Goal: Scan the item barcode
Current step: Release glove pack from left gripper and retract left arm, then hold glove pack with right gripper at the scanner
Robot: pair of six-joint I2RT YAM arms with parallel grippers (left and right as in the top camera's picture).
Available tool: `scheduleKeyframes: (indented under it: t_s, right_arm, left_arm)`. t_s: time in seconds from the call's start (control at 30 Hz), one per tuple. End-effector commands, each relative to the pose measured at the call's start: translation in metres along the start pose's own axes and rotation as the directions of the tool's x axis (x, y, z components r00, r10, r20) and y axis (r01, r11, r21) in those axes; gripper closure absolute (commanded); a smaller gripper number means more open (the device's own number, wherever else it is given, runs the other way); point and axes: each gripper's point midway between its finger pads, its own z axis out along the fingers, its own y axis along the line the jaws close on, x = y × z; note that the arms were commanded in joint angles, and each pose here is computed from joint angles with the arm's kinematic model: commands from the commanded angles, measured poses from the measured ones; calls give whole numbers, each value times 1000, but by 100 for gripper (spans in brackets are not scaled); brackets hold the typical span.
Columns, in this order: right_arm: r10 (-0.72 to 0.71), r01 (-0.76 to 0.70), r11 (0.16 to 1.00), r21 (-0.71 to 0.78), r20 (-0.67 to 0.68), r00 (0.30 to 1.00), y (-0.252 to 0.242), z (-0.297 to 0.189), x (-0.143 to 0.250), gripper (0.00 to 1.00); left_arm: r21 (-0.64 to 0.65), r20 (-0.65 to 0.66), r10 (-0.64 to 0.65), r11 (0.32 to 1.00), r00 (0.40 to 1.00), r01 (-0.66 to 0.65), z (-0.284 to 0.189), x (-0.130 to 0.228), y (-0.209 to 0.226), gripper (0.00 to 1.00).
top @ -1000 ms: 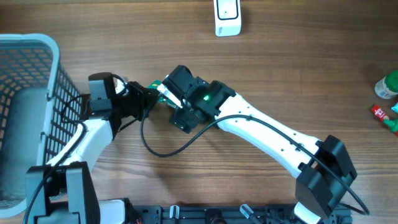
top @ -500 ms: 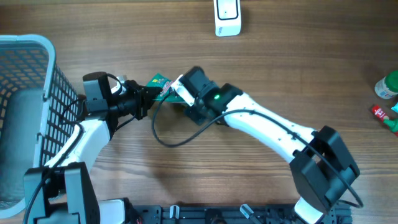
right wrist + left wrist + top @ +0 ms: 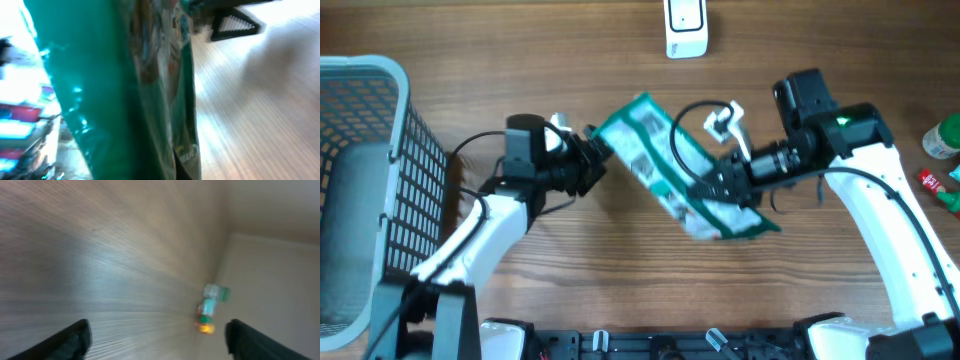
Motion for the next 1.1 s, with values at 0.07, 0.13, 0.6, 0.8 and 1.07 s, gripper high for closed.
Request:
scheduleKeyframes:
  t_s: [0.07,0.13,0.6,0.8,1.07]
  right_arm:
    - [-175,181,973,-143,50,983,52,-10,13,96]
    - [-184,186,971,-152,26,982,56,-10,21,95]
    - [-200,197,976,-92,-28,979,42,-9,27,96]
    - [-223,220,973,-63,-44,974,35,-8,28,96]
    - [-52,66,943,325,-52,997,-39,-19,3,95]
  left_arm:
    - [-409,226,308,891,924,-197,-34,1,29,8]
    - [-538,271,386,821,882,-194,-54,3,40,6]
    - [-618,342,522,752,782,-231,-191,54,45,0]
    - [-549,415,519,798,747,-249,-208,59,35,0]
    - [-549,416,519,798,747,-249,-208,59,34,0]
